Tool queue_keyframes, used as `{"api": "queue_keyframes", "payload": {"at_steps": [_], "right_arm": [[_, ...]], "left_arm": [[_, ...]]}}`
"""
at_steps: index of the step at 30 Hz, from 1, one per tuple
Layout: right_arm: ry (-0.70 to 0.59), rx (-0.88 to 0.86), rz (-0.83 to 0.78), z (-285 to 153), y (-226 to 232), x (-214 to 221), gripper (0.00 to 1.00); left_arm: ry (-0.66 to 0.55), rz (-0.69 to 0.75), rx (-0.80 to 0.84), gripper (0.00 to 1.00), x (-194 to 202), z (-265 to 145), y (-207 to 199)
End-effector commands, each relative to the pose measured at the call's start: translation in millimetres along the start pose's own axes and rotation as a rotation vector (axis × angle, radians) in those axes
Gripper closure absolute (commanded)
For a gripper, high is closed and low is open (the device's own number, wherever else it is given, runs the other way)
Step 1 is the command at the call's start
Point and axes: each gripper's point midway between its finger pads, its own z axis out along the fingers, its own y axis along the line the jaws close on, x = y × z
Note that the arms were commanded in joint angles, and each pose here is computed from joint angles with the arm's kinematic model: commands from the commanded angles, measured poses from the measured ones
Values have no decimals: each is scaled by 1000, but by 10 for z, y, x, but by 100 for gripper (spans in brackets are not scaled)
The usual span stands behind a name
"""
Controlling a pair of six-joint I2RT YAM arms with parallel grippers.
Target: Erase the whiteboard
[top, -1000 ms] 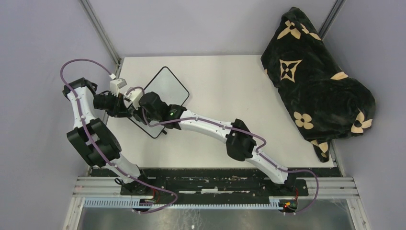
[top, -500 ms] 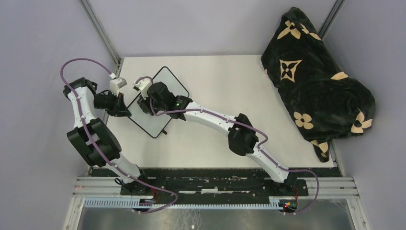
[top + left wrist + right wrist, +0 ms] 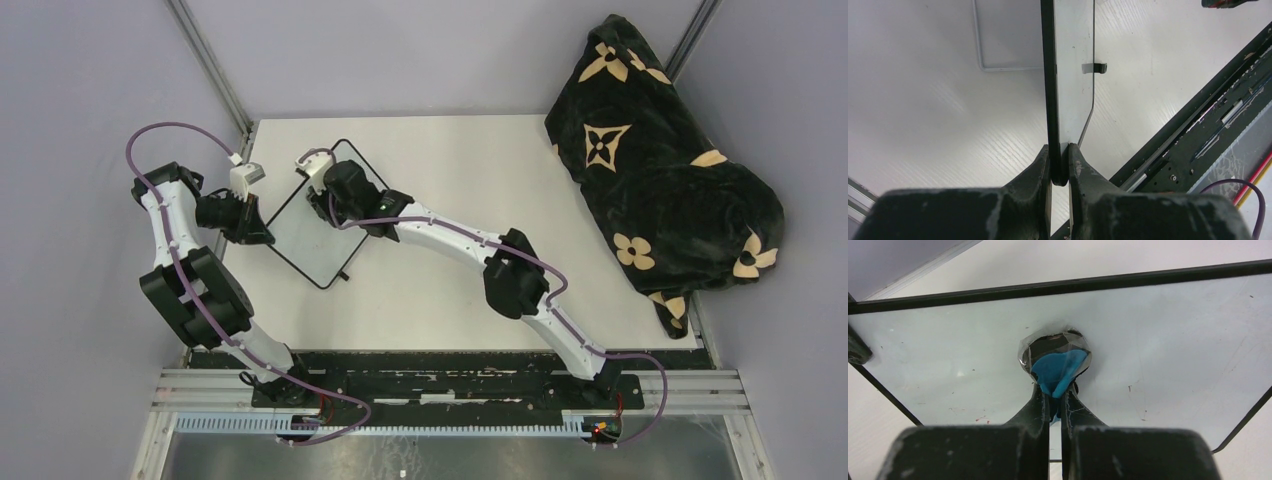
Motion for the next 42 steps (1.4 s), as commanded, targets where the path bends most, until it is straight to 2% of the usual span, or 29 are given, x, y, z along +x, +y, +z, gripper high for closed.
{"api": "queue_keyframes", "payload": {"at_steps": [1,7,18,27,36,42], "right_arm": [[33,-18,-64,-62,340,134,99],[39,-130,-63,-139,932,224,99],[34,-133,-58,-136,990,225,99],[129,10,-65,16,411,669,100],[219,164,-43,-175,-387,1065,100],[217,210,-20,-250,-699,1051,100]], "left_arm": [[66,18,7,97,105,-19,-88],[68,16,11,97,110,-7,-75],[66,19,9,97,103,-11,-76],[78,20,3,97,129,-22,-72],[70,20,-1,97,95,-30,-57],[69,17,4,97,99,-21,-67]]}}
